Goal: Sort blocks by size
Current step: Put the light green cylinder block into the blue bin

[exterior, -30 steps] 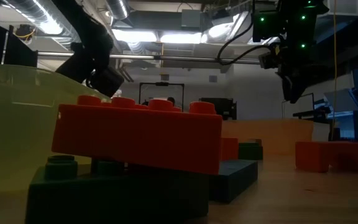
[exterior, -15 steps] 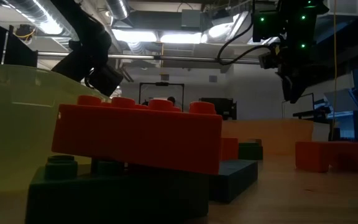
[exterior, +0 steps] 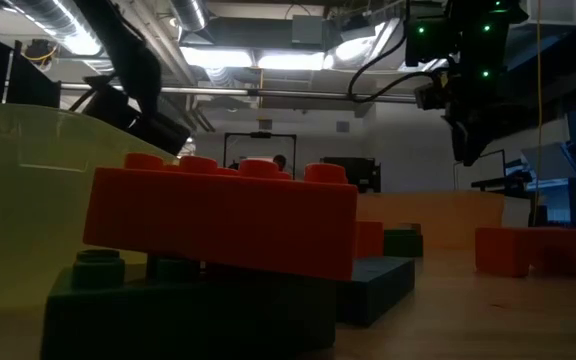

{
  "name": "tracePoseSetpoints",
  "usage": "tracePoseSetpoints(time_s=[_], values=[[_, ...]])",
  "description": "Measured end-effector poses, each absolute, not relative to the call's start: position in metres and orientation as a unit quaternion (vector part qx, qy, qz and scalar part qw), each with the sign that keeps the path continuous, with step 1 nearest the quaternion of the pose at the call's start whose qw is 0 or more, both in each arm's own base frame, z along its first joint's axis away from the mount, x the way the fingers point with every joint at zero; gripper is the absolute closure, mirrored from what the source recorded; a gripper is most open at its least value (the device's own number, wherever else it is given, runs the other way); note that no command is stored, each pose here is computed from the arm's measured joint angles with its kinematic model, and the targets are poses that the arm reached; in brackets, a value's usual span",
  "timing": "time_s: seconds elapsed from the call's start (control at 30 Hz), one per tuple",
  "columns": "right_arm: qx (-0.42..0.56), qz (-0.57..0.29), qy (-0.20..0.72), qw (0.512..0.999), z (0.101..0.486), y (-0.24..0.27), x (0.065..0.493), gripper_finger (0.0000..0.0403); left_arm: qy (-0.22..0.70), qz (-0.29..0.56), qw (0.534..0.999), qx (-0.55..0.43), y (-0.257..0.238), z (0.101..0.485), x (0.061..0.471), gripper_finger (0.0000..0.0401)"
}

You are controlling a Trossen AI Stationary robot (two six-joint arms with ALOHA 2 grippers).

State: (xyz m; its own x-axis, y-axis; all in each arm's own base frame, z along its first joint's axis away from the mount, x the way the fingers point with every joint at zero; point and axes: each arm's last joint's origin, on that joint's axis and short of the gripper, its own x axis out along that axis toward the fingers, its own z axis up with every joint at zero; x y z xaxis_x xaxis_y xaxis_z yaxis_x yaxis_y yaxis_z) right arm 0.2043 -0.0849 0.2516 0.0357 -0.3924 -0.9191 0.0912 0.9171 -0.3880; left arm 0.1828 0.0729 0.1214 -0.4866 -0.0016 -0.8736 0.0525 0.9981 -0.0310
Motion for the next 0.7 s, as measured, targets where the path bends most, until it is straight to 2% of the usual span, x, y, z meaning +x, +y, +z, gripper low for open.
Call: tracePoseSetpoints(time_s=[0.13,0.43,0.7], values=[[-0.112,-0.17,0.673,0.711,0.252,-0.085,0.204,0.0244,0.866,-0.006,0.499,-0.001,0.071,0.121,0.181,0.022],[-0.112,-0.17,0.674,0.711,0.252,-0.085,0.204,0.0244,0.865,0.006,0.502,-0.011,0.071,0.121,0.182,0.0283],[-0.119,-0.163,0.675,0.709,0.252,-0.085,0.204,0.0244,0.867,0.027,0.496,-0.025,0.074,0.134,0.19,0.0285]])
